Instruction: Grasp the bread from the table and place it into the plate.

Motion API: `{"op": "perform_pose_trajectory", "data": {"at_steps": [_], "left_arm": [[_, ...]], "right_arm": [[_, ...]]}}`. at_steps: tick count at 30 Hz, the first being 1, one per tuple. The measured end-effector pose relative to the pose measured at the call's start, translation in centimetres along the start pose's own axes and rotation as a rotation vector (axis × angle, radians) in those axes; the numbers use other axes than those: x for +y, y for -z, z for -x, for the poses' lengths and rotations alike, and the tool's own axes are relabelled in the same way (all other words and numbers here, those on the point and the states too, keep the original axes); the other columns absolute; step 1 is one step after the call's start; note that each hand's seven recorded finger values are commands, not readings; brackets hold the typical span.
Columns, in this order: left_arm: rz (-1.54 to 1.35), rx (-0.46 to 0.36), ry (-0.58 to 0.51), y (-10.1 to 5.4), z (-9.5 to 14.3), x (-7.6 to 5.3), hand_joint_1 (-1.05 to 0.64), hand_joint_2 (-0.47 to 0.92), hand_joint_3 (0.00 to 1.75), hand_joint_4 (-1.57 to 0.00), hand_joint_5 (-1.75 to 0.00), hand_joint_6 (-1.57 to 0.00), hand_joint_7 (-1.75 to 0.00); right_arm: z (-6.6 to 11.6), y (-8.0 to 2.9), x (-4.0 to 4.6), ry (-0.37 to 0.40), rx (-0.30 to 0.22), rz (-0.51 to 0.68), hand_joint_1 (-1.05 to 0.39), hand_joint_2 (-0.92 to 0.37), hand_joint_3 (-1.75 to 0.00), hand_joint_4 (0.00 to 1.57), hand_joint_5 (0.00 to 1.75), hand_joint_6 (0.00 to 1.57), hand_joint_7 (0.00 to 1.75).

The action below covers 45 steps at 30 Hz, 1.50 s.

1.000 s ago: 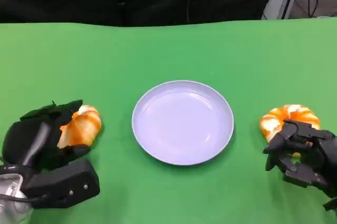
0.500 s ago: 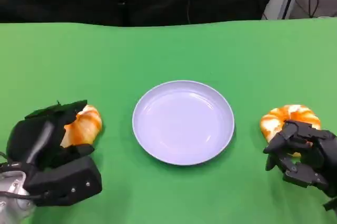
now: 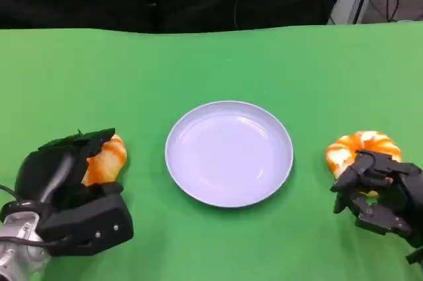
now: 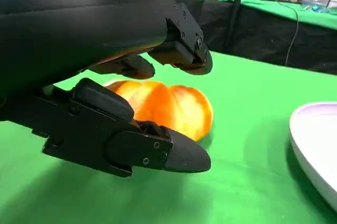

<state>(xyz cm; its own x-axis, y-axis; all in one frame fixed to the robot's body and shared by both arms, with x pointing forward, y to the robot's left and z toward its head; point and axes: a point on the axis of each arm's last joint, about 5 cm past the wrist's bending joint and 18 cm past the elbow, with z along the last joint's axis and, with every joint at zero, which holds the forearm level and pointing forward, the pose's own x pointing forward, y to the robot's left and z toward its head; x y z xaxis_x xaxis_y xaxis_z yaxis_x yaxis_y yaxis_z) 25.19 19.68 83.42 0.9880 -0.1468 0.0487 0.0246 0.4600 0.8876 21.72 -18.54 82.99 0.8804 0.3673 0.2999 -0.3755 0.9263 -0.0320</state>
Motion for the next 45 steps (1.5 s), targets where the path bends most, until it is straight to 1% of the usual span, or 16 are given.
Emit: {"op": "perform_pose_trajectory", "data": {"at_steps": [5,11,14,15,16,21,26,27,30,35,39,40,41,43,44,45], "left_arm": [[-0.005,0.031,0.036,-0.05,-0.27,-0.14,-0.8,0.92,0.28,-0.41,0.0,-0.48,0.0],[-0.009,0.054,0.05,0.09,-0.35,-0.15,-0.8,0.92,0.28,-0.42,-0.01,-0.49,0.0],[-0.004,0.062,0.055,0.06,-0.35,-0.29,-0.68,0.92,0.25,-0.41,0.0,-0.49,0.0],[-0.003,0.063,0.056,0.05,-0.36,-0.3,-0.49,0.92,0.19,-0.4,0.0,-0.49,0.0],[0.001,0.065,0.055,0.05,-0.36,-0.31,-0.43,0.92,0.16,-0.4,0.0,-0.49,0.0],[0.019,0.068,0.051,0.06,-0.32,-0.33,-0.25,0.92,0.13,-0.39,0.0,-0.49,0.0],[0.028,0.067,0.062,0.04,-0.34,-0.3,-0.23,0.92,0.13,-0.39,0.0,-0.49,0.0],[0.028,0.067,0.063,0.04,-0.35,-0.3,-0.18,0.92,0.16,-0.39,0.0,-0.49,0.0],[0.03,0.066,0.072,0.02,-0.36,-0.29,-0.13,0.92,0.18,-0.38,0.0,-0.48,0.0],[0.04,0.057,0.08,-0.07,-0.44,-0.22,-0.1,0.92,0.19,-0.38,0.0,-0.49,0.0],[0.048,0.062,0.081,-0.07,-0.47,-0.18,-0.05,0.92,0.24,-0.4,-0.01,-0.53,-0.02],[0.052,0.064,0.078,-0.07,-0.48,-0.17,-0.03,0.92,0.3,-0.6,-0.05,-0.69,-0.05],[0.057,0.065,0.075,-0.08,-0.49,-0.15,-0.02,0.92,0.32,-0.67,-0.05,-0.76,-0.05],[0.078,0.068,0.061,-0.1,-0.53,-0.09,0.0,0.92,0.31,-0.87,-0.1,-0.91,-0.07],[0.086,0.068,0.055,-0.11,-0.54,-0.05,-0.01,0.92,0.29,-0.97,-0.15,-0.97,-0.09],[0.09,0.065,0.047,-0.12,-0.54,-0.04,-0.03,0.92,0.27,-1.02,-0.24,-1.04,-0.08]], "right_arm": [[-0.01,0.0,0.0,-0.005,-0.001,-0.003,0.08,-0.78,-0.79,0.81,1.51,0.84,1.1],[-0.01,-0.01,0.0,-0.005,-0.002,-0.002,0.07,-0.77,-0.79,0.81,1.5,0.85,1.1],[-0.01,-0.01,0.0,-0.005,-0.002,-0.001,0.07,-0.76,-0.79,0.81,1.5,0.85,1.1],[-0.01,-0.01,0.0,-0.005,-0.002,-0.001,0.07,-0.76,-0.8,0.81,1.5,0.85,1.1],[-0.01,-0.01,0.0,-0.005,-0.002,-0.001,0.07,-0.76,-0.79,0.81,1.5,0.85,1.1],[-0.01,-0.01,0.0,-0.005,-0.002,-0.001,0.06,-0.77,-0.79,0.81,1.49,0.85,1.1],[-0.01,-0.01,-0.01,-0.008,-0.002,-0.002,0.06,-0.77,-0.78,0.81,1.49,0.85,1.09],[-0.01,-0.01,-0.01,-0.009,-0.002,-0.002,0.06,-0.77,-0.78,0.81,1.49,0.85,1.08],[-0.02,-0.01,-0.01,-0.008,-0.002,-0.002,0.07,-0.76,-0.79,0.81,1.49,0.86,1.08],[-0.02,-0.02,-0.01,-0.008,-0.003,-0.002,0.07,-0.77,-0.79,0.82,1.49,0.86,1.07],[-0.01,-0.02,-0.02,-0.009,-0.003,-0.002,0.07,-0.76,-0.79,0.81,1.49,0.86,1.07],[-0.01,-0.02,-0.02,-0.01,-0.003,-0.003,0.07,-0.76,-0.79,0.82,1.49,0.86,1.08],[-0.01,-0.02,-0.02,-0.01,-0.004,-0.003,0.06,-0.76,-0.79,0.82,1.49,0.86,1.08],[-0.01,-0.02,-0.02,-0.008,-0.003,-0.003,0.06,-0.77,-0.79,0.82,1.49,0.86,1.08],[-0.02,-0.02,-0.01,-0.007,-0.003,-0.002,0.07,-0.77,-0.79,0.82,1.49,0.86,1.08],[-0.02,-0.02,-0.01,-0.006,-0.003,-0.002,0.07,-0.77,-0.78,0.82,1.49,0.86,1.08]]}}
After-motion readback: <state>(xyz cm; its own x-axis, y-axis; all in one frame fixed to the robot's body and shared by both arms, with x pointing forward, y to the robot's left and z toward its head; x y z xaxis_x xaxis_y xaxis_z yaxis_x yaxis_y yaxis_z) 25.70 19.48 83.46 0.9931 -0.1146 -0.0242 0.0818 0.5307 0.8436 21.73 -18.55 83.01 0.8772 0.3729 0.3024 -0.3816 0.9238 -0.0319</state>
